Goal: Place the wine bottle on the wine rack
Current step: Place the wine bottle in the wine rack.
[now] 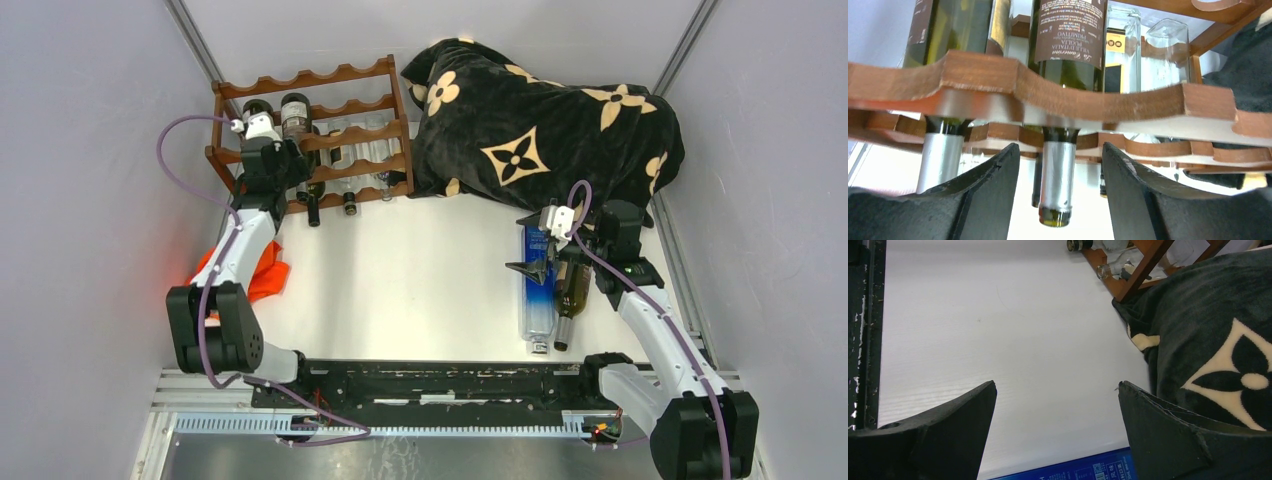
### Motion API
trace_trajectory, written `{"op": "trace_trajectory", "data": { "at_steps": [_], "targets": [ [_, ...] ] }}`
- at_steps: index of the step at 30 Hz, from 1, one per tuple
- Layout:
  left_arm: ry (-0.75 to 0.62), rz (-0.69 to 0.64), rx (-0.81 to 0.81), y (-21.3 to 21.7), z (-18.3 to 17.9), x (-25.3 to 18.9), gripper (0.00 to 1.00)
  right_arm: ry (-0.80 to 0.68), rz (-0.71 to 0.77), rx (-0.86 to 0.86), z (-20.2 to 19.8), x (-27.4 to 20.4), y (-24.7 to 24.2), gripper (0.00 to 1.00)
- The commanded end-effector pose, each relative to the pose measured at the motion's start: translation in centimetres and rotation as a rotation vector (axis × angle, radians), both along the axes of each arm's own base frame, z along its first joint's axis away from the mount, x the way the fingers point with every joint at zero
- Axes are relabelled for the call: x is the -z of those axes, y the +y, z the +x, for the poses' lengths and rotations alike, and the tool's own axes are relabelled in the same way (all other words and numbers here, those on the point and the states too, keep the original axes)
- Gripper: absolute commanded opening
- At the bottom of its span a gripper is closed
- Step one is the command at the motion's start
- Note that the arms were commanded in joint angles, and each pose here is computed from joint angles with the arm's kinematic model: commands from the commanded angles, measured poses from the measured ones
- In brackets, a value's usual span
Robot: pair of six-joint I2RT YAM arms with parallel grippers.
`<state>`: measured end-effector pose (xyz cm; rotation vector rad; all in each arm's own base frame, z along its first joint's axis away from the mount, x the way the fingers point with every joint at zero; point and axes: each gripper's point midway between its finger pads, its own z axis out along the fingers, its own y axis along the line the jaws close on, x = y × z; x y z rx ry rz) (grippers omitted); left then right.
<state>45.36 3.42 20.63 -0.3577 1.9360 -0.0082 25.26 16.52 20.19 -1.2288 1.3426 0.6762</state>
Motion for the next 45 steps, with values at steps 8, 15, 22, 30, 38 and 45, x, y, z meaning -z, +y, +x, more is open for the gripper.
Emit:
{"op": "trace_trajectory", "data": {
  "at_steps": [8,15,22,30,38,45],
  "targets": [
    [-0.077,-0.077,0.082,-2.3,-5.7,-4.1,0.68,-0.08,-0.016,0.004,0.3,-1.1,-0.2,0.98],
    [-0.132,-0.238,0.217,-6.1,-10.2,-7.0,0.86,-0.142,-0.042,-0.012,-0.1,-1.4,-0.3,0.98],
    [-0.118,-0.446,0.387,-10.6,-14.7,-6.7,1.0,-0.144,-0.025,-0.047,-0.7,-1.7,-1.2,0.98],
    [-0.11,-0.622,0.645,-15.6,-20.0,-6.3,0.96,-0.003,-0.15,0.149,-0.1,0.7,-3.9,0.98],
    [-0.096,-0.674,0.772,-21.1,-24.1,-3.7,0.95,0.303,-0.054,0.402,2.1,1.5,-5.3,0.98],
    [-0.108,-0.717,0.786,-23.3,-25.4,-1.3,0.95,0.474,-0.117,0.68,4.9,5.0,-6.7,0.98]
  ]
}}
